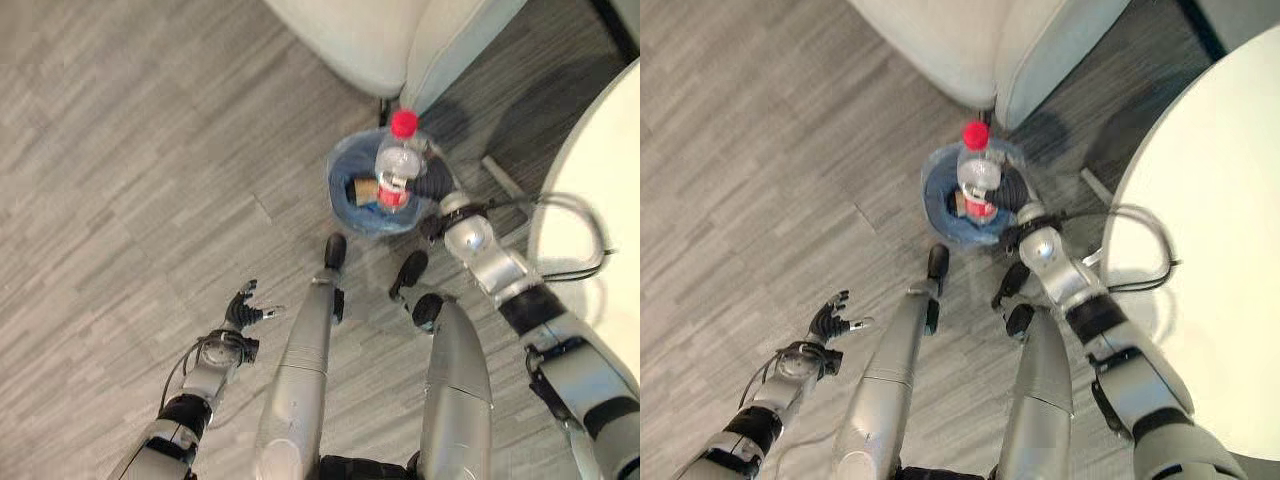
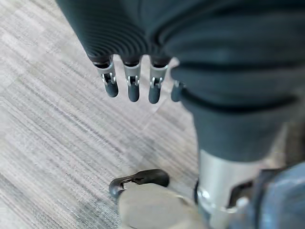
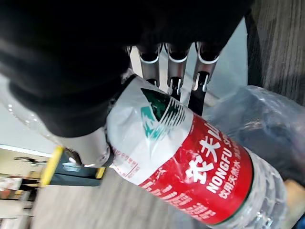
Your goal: Gather garbage on tea table into small bin, then transfer packed bag to large trash can.
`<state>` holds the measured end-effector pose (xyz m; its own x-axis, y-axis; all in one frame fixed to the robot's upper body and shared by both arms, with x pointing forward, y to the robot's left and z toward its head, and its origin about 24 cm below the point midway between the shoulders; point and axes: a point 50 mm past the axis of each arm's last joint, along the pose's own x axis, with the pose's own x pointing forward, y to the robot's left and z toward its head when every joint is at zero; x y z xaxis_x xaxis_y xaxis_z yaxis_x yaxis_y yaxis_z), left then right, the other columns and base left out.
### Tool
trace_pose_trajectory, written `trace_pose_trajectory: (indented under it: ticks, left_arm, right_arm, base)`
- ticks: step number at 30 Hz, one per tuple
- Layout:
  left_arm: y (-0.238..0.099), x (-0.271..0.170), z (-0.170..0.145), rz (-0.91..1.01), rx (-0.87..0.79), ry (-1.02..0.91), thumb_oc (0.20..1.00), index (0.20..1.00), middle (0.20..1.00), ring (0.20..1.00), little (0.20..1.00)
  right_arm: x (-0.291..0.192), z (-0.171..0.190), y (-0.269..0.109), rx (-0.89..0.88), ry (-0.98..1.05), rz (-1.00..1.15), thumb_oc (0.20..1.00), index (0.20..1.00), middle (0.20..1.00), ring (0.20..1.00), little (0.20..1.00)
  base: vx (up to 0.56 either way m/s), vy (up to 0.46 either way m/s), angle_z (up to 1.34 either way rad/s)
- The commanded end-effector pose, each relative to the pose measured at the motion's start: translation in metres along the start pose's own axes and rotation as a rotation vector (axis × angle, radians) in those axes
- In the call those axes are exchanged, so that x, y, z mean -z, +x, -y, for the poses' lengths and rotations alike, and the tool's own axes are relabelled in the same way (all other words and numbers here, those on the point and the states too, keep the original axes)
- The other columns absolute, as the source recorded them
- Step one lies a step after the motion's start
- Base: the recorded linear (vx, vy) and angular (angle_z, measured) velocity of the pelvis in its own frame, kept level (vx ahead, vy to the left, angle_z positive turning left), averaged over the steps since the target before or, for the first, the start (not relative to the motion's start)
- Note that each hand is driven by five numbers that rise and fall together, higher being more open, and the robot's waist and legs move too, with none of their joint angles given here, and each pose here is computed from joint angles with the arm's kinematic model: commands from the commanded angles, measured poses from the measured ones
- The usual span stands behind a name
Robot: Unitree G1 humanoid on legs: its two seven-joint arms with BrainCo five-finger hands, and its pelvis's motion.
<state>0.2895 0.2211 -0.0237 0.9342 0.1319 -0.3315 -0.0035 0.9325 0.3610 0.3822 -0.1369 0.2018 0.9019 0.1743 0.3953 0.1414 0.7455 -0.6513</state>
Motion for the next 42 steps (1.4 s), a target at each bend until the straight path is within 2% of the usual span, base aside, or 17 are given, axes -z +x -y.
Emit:
trace_pose_trajectory:
  ticks: [1,2,5,10,11,12,19,24,28,34,40,41,42]
  left_arm:
    - [-0.013,0.016,-0.002,-0.009,-0.018,-0.026,1.0,1.0,1.0,1.0,1.0]
    - [-0.01,0.005,-0.002,0.03,-0.011,-0.027,1.0,1.0,1.0,1.0,1.0]
    - [-0.009,-0.002,0.001,0.056,0.004,-0.034,1.0,1.0,1.0,1.0,1.0]
    - [-0.006,-0.01,0.006,0.078,0.016,-0.038,1.0,1.0,1.0,1.0,1.0]
    - [-0.006,-0.011,0.007,0.083,0.019,-0.038,1.0,1.0,1.0,1.0,1.0]
    - [-0.005,-0.013,0.008,0.089,0.021,-0.038,1.0,1.0,1.0,1.0,1.0]
    - [-0.005,-0.019,0.016,0.11,0.035,-0.037,1.0,1.0,1.0,1.0,1.0]
    - [-0.006,-0.016,0.01,0.114,0.009,-0.02,1.0,1.0,1.0,1.0,1.0]
    - [-0.006,-0.014,0.002,0.117,-0.007,0.013,1.0,1.0,1.0,1.0,1.0]
    - [-0.005,-0.024,-0.002,0.158,-0.006,0.025,1.0,1.0,1.0,1.0,1.0]
    - [-0.004,-0.033,-0.002,0.198,0.002,0.02,1.0,1.0,1.0,1.0,1.0]
    - [-0.004,-0.034,-0.003,0.201,0.002,0.02,1.0,1.0,1.0,1.0,1.0]
    - [-0.004,-0.034,-0.003,0.202,0.005,0.022,1.0,1.0,1.0,1.0,1.0]
  right_arm:
    - [-0.004,0.002,-0.001,0.027,-0.025,0.048,0.2,0.2,0.2,0.2,0.2]
    - [0.0,0.015,0.012,0.061,-0.063,0.003,0.2,0.2,0.2,0.2,0.2]
    - [0.008,0.019,0.02,0.08,-0.061,-0.067,0.2,0.2,0.2,0.2,0.2]
    - [0.018,0.015,0.024,0.081,-0.058,-0.148,0.2,0.2,0.2,0.2,0.2]
    - [0.017,0.013,0.025,0.079,-0.058,-0.151,0.636,0.636,0.636,0.636,0.636]
    - [0.017,0.013,0.026,0.077,-0.071,-0.153,1.0,1.0,1.0,1.0,1.0]
    - [0.004,0.005,0.024,0.044,-0.17,-0.052,1.0,1.0,1.0,1.0,1.0]
    - [0.018,-0.001,0.004,-0.073,-0.5,0.044,1.0,1.0,1.0,1.0,1.0]
    - [0.041,-0.009,-0.007,-0.202,-0.737,0.021,1.0,1.0,1.0,1.0,1.0]
    - [0.063,-0.013,-0.008,-0.298,-0.959,-0.05,1.0,1.0,1.0,1.0,1.0]
    - [0.08,-0.015,-0.009,-0.358,-1.054,-0.152,1.0,1.0,1.0,1.0,1.0]
    - [0.082,-0.014,-0.009,-0.362,-1.057,-0.168,0.448,0.448,0.448,0.448,0.448]
    - [0.083,-0.014,-0.01,-0.368,-1.053,-0.182,0.2,0.2,0.2,0.2,0.2]
  base:
    - [-0.01,0.014,0.29]
    - [0.02,0.011,0.26]
    - [0.02,0.01,0.18]
    - [0.03,0.012,0.05]
    - [0.0,0.0,0.0]
    - [0.02,0.019,0.06]
    - [0.0,0.001,0.02]
    - [0.0,-0.004,-0.01]
    - [-0.02,-0.032,-0.05]
    - [-0.01,-0.028,0.01]
    - [0.0,-0.025,0.08]
    - [0.0,-0.026,0.16]
    - [-0.01,-0.034,0.16]
